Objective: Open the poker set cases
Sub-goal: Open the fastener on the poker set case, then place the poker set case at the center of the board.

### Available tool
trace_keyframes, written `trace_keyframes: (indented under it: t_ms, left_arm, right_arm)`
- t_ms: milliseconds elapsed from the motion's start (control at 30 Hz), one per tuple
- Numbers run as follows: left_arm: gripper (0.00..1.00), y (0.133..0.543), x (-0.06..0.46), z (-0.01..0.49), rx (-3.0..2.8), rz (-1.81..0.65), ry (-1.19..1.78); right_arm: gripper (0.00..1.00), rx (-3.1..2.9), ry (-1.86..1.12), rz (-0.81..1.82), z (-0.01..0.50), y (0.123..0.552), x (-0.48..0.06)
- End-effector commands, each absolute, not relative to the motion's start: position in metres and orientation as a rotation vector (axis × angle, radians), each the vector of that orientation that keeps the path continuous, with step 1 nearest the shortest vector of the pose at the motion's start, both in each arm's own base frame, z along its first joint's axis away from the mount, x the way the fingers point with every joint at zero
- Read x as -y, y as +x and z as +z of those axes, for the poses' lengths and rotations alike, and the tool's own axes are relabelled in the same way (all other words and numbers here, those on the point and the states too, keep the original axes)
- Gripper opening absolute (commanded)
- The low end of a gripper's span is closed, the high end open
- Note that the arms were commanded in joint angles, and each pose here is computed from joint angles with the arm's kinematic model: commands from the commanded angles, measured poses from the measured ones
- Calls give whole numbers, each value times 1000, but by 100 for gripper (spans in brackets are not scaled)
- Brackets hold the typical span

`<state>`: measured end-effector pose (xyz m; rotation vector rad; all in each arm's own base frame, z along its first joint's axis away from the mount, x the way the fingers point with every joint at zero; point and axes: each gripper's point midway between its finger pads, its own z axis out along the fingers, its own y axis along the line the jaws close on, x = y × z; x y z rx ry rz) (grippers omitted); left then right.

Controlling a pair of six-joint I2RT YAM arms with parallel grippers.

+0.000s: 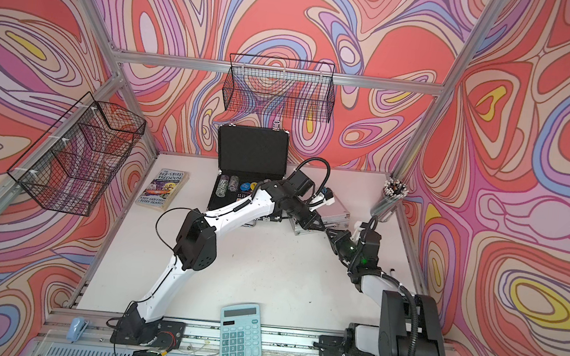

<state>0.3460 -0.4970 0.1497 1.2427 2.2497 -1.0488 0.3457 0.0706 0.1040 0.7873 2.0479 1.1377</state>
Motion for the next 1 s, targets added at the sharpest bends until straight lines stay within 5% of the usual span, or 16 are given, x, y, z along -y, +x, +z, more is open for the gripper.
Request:
trace_keyframes:
  t_ms: [0,433,967]
  left_arm:
    - [0,355,483,144,-2311,-982,1194]
    - [0,351,477,125,-2344,-966,1196]
    - [0,349,483,127,-2322,-973,1205]
  right_arm:
    - [29,-2156,846,993,85,334,-46]
    - [54,-2054,1017,1086,106,342,-21]
    - [48,-2044,1050,1232,110,356,-48]
